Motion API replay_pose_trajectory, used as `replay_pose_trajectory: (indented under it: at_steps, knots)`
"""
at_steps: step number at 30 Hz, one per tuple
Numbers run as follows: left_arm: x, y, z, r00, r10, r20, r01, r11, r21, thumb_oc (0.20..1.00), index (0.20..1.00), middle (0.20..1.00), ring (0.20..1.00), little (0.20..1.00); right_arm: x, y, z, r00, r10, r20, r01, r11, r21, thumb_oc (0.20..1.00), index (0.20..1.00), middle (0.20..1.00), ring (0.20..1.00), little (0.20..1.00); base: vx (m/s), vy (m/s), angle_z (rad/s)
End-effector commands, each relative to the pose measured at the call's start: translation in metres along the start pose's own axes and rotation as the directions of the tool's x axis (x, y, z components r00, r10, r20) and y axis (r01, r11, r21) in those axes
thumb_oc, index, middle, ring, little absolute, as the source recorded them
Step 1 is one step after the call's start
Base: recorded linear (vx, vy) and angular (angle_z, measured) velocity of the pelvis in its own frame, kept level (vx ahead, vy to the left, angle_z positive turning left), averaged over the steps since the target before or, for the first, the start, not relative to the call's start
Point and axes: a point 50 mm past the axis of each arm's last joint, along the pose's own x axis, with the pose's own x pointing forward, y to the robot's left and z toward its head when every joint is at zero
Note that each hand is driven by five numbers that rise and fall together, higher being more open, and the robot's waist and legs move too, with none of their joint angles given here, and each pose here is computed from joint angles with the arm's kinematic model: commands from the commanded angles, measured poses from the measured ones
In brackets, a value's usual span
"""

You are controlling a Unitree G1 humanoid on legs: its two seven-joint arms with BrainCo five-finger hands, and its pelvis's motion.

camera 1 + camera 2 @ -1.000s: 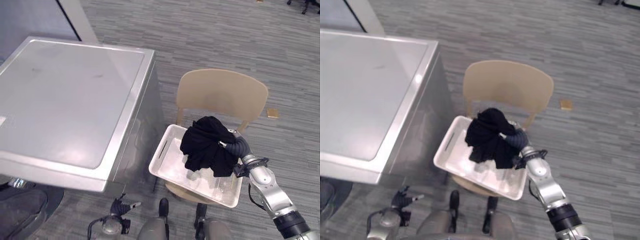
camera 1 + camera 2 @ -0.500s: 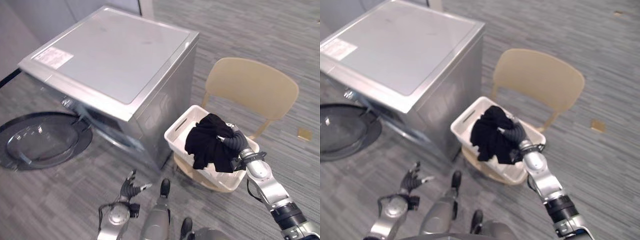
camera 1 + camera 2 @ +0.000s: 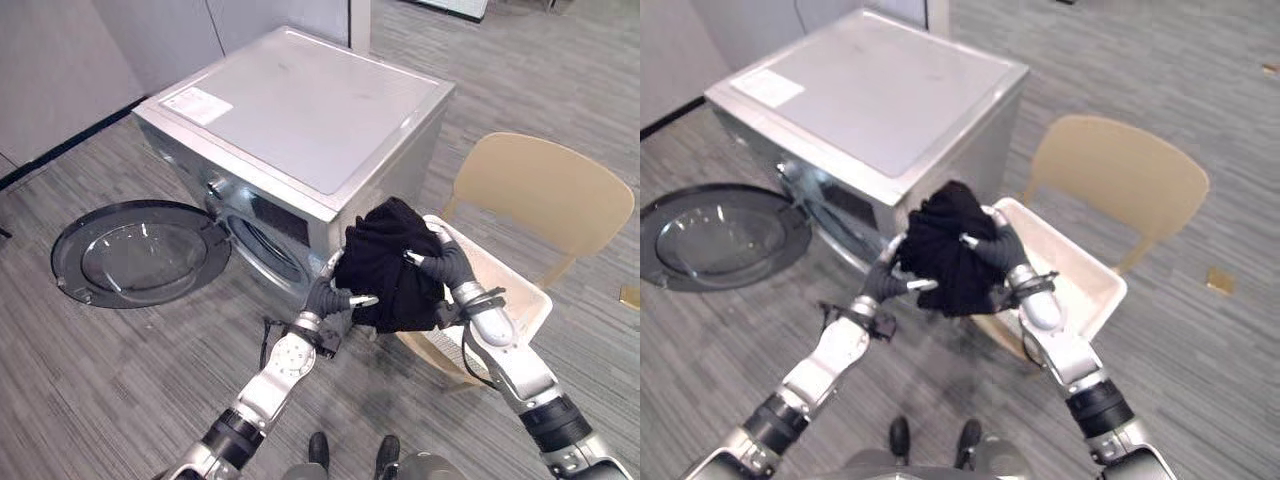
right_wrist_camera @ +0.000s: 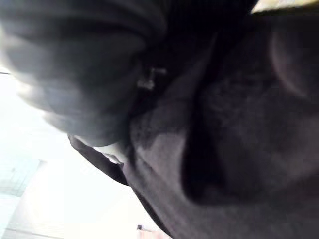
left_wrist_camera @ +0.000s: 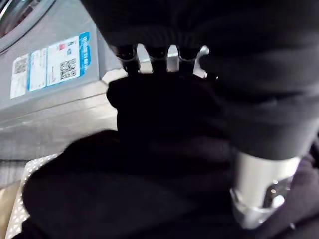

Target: Grab the laundry basket,head to the washer,open it,put in the laundry and shut it.

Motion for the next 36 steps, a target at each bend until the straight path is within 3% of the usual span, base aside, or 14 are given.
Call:
replay_pose_trajectory:
  at_steps: [1, 4, 5, 6, 7, 8, 9, 10, 15, 21, 28, 32, 34, 36]
  knots:
    - [0.014, -0.01, 0.018, 0.994, -0.03, 0.105, 0.021, 0.997, 0.078, 1.0, 1.0, 1.0, 1.0, 1.0, 0.017, 0.019, 0.022, 0.991, -0.011, 0.13, -0.01, 0.988, 0.157, 0.2, 0.2, 0.2, 0.2, 0.2, -0.07, 0.111, 0.14]
    - [0.027, -0.018, 0.03, 0.989, -0.038, 0.145, 0.024, 0.995, 0.093, 1.0, 1.0, 1.0, 1.0, 1.0, 0.021, 0.039, 0.014, 0.996, 0.02, 0.085, -0.043, 0.961, 0.272, 0.2, 0.2, 0.2, 0.2, 0.2, -0.03, 0.054, 0.1]
    - [0.03, -0.018, 0.032, 0.988, -0.032, 0.151, 0.019, 0.996, 0.088, 0.583, 0.583, 0.583, 0.583, 0.583, 0.02, 0.045, 0.01, 0.997, 0.035, 0.064, -0.053, 0.952, 0.303, 0.2, 0.2, 0.2, 0.2, 0.2, -0.03, 0.056, 0.01]
    - [0.03, -0.018, 0.032, 0.988, -0.031, 0.151, 0.018, 0.996, 0.088, 0.46, 0.46, 0.46, 0.46, 0.46, 0.021, 0.045, 0.01, 0.997, 0.035, 0.064, -0.053, 0.951, 0.303, 0.2, 0.2, 0.2, 0.2, 0.2, -0.02, 0.033, -0.08]
    - [0.032, -0.018, 0.033, 0.988, -0.015, 0.154, 0.004, 0.997, 0.075, 0.2, 0.2, 0.2, 0.2, 0.2, 0.017, 0.054, 0.003, 0.998, 0.055, 0.026, -0.06, 0.93, 0.362, 0.291, 0.291, 0.291, 0.291, 0.291, -0.02, 0.022, -0.13]
    - [0.032, -0.017, 0.031, 0.989, 0.001, 0.145, -0.009, 0.998, 0.06, 0.2, 0.2, 0.2, 0.2, 0.2, 0.015, 0.057, -0.001, 0.998, 0.069, 0.008, -0.067, 0.922, 0.382, 0.291, 0.291, 0.291, 0.291, 0.291, -0.02, 0.018, -0.17]
    - [0.032, -0.015, 0.03, 0.99, 0.013, 0.138, -0.019, 0.999, 0.042, 0.2, 0.2, 0.2, 0.2, 0.2, 0.013, 0.06, -0.003, 0.997, 0.08, -0.003, -0.072, 0.916, 0.394, 0.915, 0.915, 0.915, 0.915, 0.915, -0.05, 0.002, -0.15]
    - [0.031, -0.01, 0.031, 0.989, 0.032, 0.142, -0.037, 0.999, 0.03, 0.2, 0.2, 0.2, 0.2, 0.2, 0.011, 0.061, -0.003, 0.996, 0.092, -0.006, -0.082, 0.914, 0.397, 1.0, 1.0, 1.0, 1.0, 1.0, -0.06, 0.001, -0.14]
    - [0.017, 0.006, 0.013, 0.993, 0.091, 0.075, -0.093, 0.995, 0.024, 0.2, 0.2, 0.2, 0.2, 0.2, 0.001, 0.055, -0.013, 0.991, 0.127, -0.05, -0.106, 0.947, 0.302, 1.0, 1.0, 1.0, 1.0, 1.0, -0.02, -0.008, -0.14]
    - [-0.013, 0.033, -0.015, 0.982, 0.186, -0.036, -0.184, 0.982, 0.045, 0.2, 0.2, 0.2, 0.2, 0.2, -0.018, 0.013, -0.02, 0.995, 0.056, -0.081, -0.055, 0.998, 0.011, 1.0, 1.0, 1.0, 1.0, 1.0, 0.03, -0.02, -0.03]
    - [-0.076, 0.07, -0.061, 0.925, 0.284, -0.253, -0.266, 0.958, 0.102, 0.2, 0.2, 0.2, 0.2, 0.2, -0.086, -0.042, -0.061, 0.937, -0.05, -0.346, -0.032, 0.974, -0.225, 1.0, 1.0, 1.0, 1.0, 1.0, 0.02, -0.032, 0.04]
    - [-0.135, 0.089, -0.104, 0.801, 0.359, -0.48, -0.331, 0.932, 0.146, 0.2, 0.2, 0.2, 0.2, 0.2, -0.147, -0.068, -0.107, 0.781, -0.13, -0.611, -0.091, 0.944, -0.317, 1.0, 1.0, 1.0, 1.0, 1.0, 0.02, -0.06, 0.09]
    - [-0.167, 0.089, -0.124, 0.702, 0.398, -0.59, -0.405, 0.905, 0.128, 0.2, 0.2, 0.2, 0.2, 0.2, -0.17, -0.069, -0.127, 0.696, -0.172, -0.697, -0.081, 0.946, -0.315, 1.0, 1.0, 1.0, 1.0, 1.0, 0.01, -0.066, 0.04]
    - [-0.179, 0.087, -0.132, 0.655, 0.411, -0.634, -0.449, 0.887, 0.112, 0.2, 0.2, 0.2, 0.2, 0.2, -0.179, -0.067, -0.138, 0.652, -0.195, -0.733, -0.075, 0.945, -0.318, 1.0, 1.0, 1.0, 1.0, 1.0, -0.06, -0.055, 0.09]
